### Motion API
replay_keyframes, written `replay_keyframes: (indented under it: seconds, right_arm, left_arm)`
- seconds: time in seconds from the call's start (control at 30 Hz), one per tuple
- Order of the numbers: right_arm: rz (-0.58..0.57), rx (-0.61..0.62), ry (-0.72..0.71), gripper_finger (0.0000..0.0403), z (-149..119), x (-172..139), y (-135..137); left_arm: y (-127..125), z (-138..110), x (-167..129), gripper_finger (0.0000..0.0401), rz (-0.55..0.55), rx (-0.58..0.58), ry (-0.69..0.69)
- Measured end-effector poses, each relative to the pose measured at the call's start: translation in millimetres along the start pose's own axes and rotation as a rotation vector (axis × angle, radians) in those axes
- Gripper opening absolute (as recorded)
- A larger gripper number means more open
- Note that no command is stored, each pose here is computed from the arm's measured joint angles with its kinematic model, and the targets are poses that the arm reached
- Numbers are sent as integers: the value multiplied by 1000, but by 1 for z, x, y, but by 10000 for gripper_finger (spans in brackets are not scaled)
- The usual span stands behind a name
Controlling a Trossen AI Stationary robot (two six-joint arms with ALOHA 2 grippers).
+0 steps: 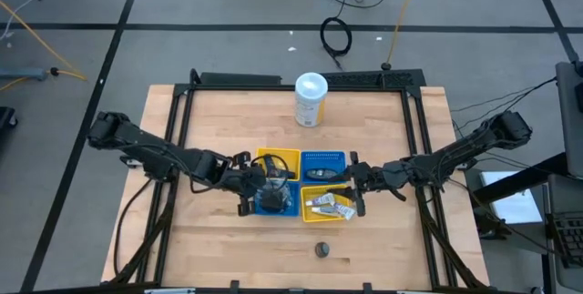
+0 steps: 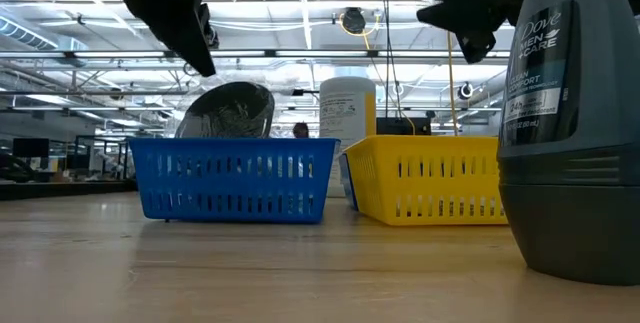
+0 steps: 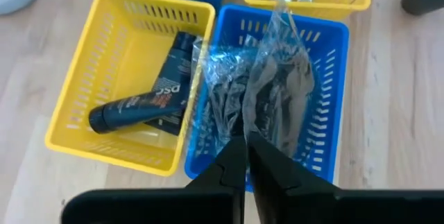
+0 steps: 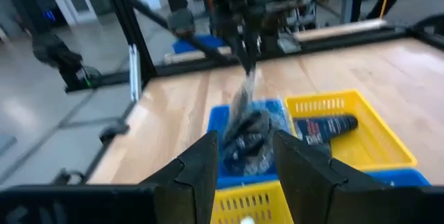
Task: Pick & Place Travel size toiletries
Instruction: Put the black hairbrush into the bottom blue bin, then put the gray deodorant into the top blue bin
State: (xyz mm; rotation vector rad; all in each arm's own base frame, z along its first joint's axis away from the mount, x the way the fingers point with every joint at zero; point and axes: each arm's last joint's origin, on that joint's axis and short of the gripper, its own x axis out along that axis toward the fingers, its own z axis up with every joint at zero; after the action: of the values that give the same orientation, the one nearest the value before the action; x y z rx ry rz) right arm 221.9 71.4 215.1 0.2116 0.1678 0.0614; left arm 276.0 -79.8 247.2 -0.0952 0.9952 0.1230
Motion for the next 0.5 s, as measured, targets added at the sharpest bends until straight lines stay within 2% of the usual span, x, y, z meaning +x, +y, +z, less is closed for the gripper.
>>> replay_keyframes:
  seconds: [0.13, 0.3, 0.5]
  right_arm:
    - [22, 11, -83, 130, 2, -3, 0]
    - [33, 3, -82, 130, 1, -3, 1]
    - [122, -41, -90, 130, 1, -6, 11]
  left_arm:
    - [1, 1, 0, 55, 35, 27, -19]
    - [3, 2, 0, 121, 75, 32, -32]
    - [3, 5, 0, 203, 76, 79, -60]
